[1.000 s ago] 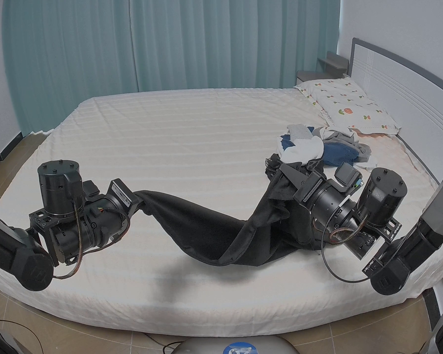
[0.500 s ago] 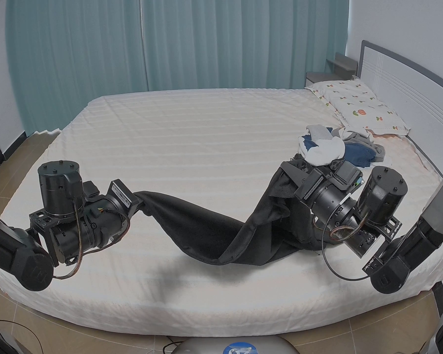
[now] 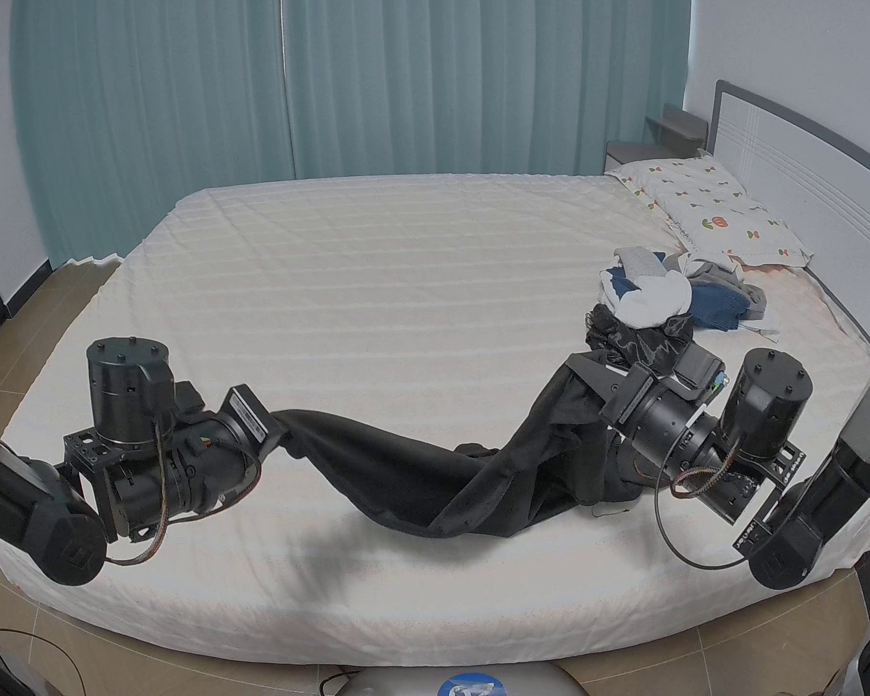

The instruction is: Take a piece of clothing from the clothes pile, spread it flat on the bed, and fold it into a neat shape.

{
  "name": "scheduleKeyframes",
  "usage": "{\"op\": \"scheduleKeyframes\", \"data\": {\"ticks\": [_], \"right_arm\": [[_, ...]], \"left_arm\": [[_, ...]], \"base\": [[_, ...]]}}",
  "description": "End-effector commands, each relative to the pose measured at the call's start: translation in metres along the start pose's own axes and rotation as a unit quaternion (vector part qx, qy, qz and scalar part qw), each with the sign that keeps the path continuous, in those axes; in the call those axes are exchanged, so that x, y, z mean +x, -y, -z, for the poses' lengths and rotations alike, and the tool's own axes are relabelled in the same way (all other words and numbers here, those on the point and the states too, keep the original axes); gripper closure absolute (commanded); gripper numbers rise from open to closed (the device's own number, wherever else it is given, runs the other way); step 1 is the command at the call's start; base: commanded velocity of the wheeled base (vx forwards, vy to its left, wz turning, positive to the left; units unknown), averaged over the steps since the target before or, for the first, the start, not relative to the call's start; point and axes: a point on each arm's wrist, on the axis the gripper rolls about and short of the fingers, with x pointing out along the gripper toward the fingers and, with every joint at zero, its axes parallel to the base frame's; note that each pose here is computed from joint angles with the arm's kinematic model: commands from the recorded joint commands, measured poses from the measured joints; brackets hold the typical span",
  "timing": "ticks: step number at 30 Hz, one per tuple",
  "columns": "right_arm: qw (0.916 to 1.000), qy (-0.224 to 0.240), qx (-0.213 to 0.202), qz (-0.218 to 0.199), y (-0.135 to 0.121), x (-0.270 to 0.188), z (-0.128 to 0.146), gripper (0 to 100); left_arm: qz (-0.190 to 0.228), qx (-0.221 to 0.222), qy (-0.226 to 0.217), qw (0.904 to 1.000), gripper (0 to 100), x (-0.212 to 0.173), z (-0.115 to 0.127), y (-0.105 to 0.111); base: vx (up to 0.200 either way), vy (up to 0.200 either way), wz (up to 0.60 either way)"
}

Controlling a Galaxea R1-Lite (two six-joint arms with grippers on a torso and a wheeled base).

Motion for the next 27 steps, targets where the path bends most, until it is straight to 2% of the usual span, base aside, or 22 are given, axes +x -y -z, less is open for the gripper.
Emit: {"op": "scheduleKeyframes", "data": {"ticks": [1,5,8,10,11,12,14,16,20,22,25,27], "right_arm": [[0.9999,-0.012,-0.001,-0.008,-0.009,-0.028,-0.005,100],[0.9992,0.005,-0.001,-0.039,-0.029,-0.049,-0.018,100],[0.9944,0.042,0.0,-0.097,-0.061,-0.082,-0.041,100],[0.9923,0.05,0.001,-0.113,-0.069,-0.091,-0.047,100],[0.9889,0.062,0.003,-0.135,-0.082,-0.104,-0.058,100],[0.9889,0.062,0.003,-0.135,-0.082,-0.104,-0.058,100],[0.9809,0.09,0.004,-0.172,-0.104,-0.126,-0.082,100],[0.9774,0.102,0.003,-0.185,-0.115,-0.134,-0.097,100],[0.9805,0.127,-0.003,-0.15,-0.12,-0.125,-0.13,100],[0.9819,0.128,0.004,-0.14,-0.118,-0.115,-0.138,100],[0.9848,0.133,0.011,-0.111,-0.107,-0.083,-0.154,100],[0.9885,0.13,0.01,-0.076,-0.086,-0.047,-0.158,100]], "left_arm": [[-0.002,0.032,-0.033,0.9989,100,-0.011,0.013,0.009],[0.009,0.038,-0.047,0.9981,100,-0.026,0.017,0.02],[0.031,0.043,-0.046,0.9976,100,-0.052,0.013,0.037],[0.035,0.043,-0.043,0.9975,100,-0.057,0.01,0.042],[0.043,0.043,-0.038,0.9975,100,-0.067,0.004,0.051],[0.043,0.043,-0.038,0.9975,100,-0.067,0.004,0.051],[0.064,0.041,-0.023,0.9969,100,-0.085,-0.01,0.07],[0.079,0.037,-0.009,0.9961,100,-0.096,-0.022,0.083],[0.092,0.029,0.036,0.9947,100,-0.105,-0.051,0.102],[0.083,0.026,0.045,0.9952,100,-0.101,-0.058,0.104],[0.054,0.014,0.043,0.9975,100,-0.077,-0.068,0.103],[0.024,-0.012,0.04,0.9988,100,-0.052,-0.075,0.093]], "base": [[-0.2,0.0,0.0],[-0.2,0.0,0.0],[-0.2,0.0,0.0],[0.0,0.0,0.0],[0.0,0.0,0.0],[0.0,0.0,0.0],[0.0,0.0,0.0],[0.0,0.0,0.0],[0.0,0.0,0.0],[0.0,0.0,0.0],[0.0,0.0,0.0],[0.0,0.0,0.0]]}}
